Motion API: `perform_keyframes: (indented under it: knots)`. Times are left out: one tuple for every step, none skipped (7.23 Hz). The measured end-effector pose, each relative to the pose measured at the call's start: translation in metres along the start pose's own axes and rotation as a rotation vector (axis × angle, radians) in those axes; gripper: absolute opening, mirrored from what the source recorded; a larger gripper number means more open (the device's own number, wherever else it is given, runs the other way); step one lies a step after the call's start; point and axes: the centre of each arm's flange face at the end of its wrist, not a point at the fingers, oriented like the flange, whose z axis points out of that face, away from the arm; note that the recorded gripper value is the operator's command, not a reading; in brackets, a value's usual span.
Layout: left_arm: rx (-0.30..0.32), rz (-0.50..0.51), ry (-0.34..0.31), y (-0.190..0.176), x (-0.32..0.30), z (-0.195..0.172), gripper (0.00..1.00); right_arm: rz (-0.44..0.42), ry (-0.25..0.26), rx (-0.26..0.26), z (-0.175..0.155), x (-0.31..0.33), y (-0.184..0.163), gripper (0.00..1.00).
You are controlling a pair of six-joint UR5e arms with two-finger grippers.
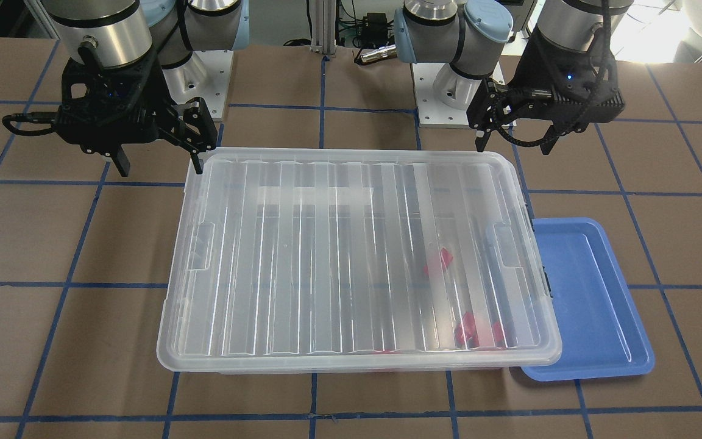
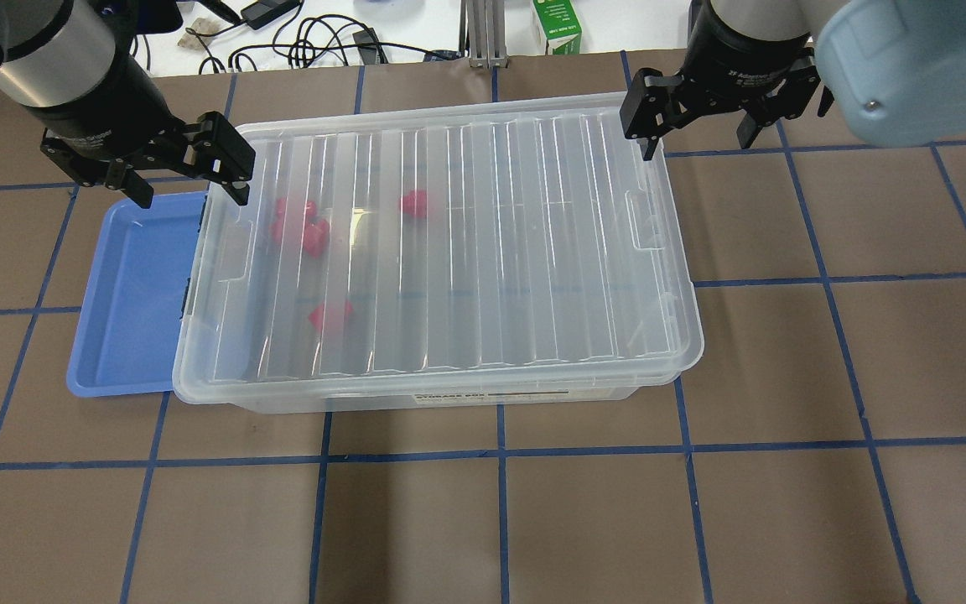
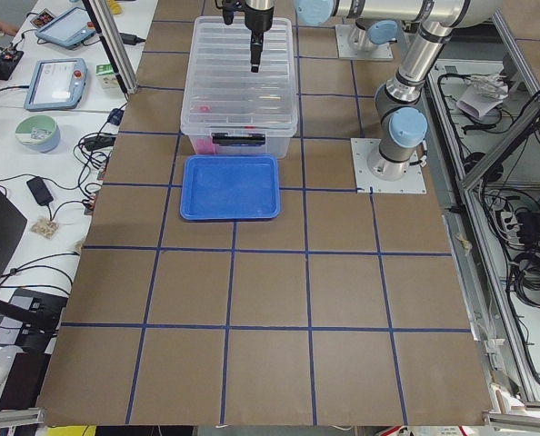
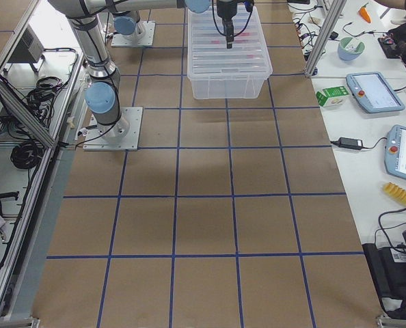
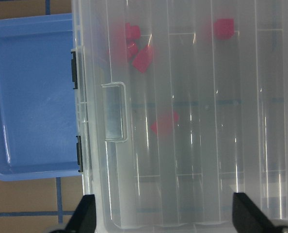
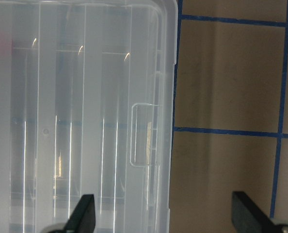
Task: Place red block in blue tray from box
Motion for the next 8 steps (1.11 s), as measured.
perform_keyframes:
  knots:
    - [0.0,0.0,0.0,0.0,0.0,0.0,1.0,0.0,0.0,0.0,0.0,0.0,0.0,1.0]
    - [0.0,0.0,0.0,0.0,0.0,0.0,1.0,0.0,0.0,-0.001,0.0,0.0,0.0,1.0]
    - [0.0,0.0,0.0,0.0,0.0,0.0,1.0,0.0,0.0,-0.001,0.001,0.0,0.0,1.0]
    - [0.0,0.0,0.0,0.0,0.0,0.0,1.0,0.0,0.0,-0.002,0.001,0.0,0.0,1.0]
    - [0.0,0.0,0.0,0.0,0.0,0.0,1.0,0.001,0.0,-0.001,0.001,0.001,-0.001,1.0]
    - [0.0,0.0,0.0,0.0,0.0,0.0,1.0,0.004,-0.001,0.0,0.003,0.004,-0.003,1.0]
    - [0.0,0.0,0.0,0.0,0.0,0.0,1.0,0.007,0.001,-0.013,0.011,0.009,-0.007,1.0]
    - [-0.001,0.0,0.0,0.0,0.0,0.0,1.0,0.011,0.004,-0.039,0.034,0.014,-0.013,1.0]
